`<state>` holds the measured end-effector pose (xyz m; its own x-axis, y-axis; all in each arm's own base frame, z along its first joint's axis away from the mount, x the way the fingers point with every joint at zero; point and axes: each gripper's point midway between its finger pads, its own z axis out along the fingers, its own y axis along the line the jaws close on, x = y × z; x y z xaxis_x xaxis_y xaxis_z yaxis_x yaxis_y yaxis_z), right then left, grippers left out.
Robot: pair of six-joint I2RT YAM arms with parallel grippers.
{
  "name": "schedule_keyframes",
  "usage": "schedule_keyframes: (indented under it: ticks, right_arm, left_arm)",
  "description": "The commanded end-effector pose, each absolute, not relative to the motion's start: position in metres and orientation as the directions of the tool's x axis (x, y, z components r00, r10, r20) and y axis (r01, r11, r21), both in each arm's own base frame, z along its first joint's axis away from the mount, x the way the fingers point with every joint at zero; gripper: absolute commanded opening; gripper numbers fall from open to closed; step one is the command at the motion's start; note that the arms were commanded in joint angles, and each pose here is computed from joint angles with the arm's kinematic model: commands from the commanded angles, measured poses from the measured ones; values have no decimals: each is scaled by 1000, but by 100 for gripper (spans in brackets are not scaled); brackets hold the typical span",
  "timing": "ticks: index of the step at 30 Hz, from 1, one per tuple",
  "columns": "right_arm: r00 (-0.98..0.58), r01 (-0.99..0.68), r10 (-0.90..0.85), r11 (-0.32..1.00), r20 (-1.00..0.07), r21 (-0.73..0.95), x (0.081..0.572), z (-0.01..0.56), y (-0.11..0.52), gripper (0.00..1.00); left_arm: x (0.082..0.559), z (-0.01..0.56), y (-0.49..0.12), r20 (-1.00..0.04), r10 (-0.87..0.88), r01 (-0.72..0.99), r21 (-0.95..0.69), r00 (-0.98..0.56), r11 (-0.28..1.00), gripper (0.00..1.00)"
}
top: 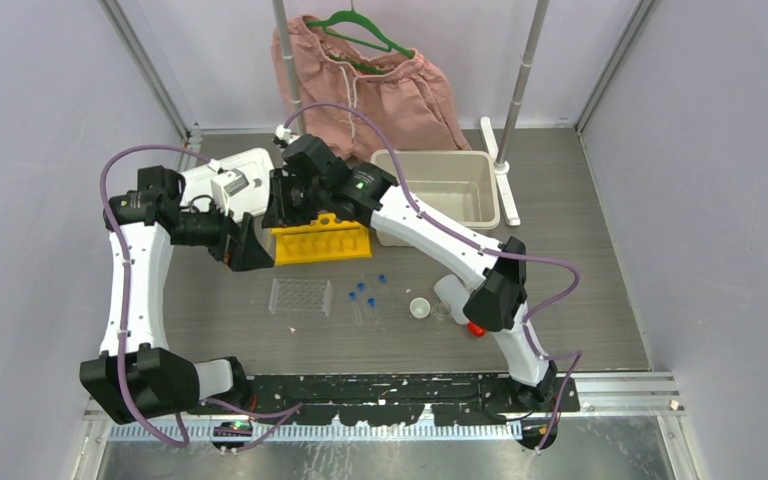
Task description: Organize the chemistry lab equipment
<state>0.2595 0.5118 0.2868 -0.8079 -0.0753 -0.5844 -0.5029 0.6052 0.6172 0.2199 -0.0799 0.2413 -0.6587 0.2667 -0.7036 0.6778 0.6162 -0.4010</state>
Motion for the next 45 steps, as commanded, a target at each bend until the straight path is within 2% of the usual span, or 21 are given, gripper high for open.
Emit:
schedule_keyframes:
  ticks: [1, 6, 11, 17, 35, 45]
  right_arm:
    - [-684, -562, -40, 666, -729, 491, 288, 309, 493, 9]
    - [-576, -537, -33, 768, -817, 349, 315, 294, 476, 5]
    - [-474, -546, -67, 805, -878, 234, 322, 278, 474, 3]
    - [-372, -540, -109, 833, -922, 119, 329, 266, 481, 1]
    - [-291, -530, -149, 847, -945, 29, 337, 218, 504, 1]
    - [-281, -538, -204, 843, -938, -22, 333, 195, 510, 1]
  left_arm:
    - [236, 239, -72, -696, 237, 626, -378, -678, 683, 100]
    - [253, 222, -53, -611, 181, 497, -400, -771, 770, 100]
    - [265, 211, -33, -537, 91, 376, -451, -839, 809, 100]
    - [267, 205, -12, -497, 43, 290, -432, -867, 854, 100]
    - [258, 193, -1, -444, 27, 252, -456, -896, 853, 100]
    - [257, 193, -1, -450, 32, 261, -456, -892, 851, 100]
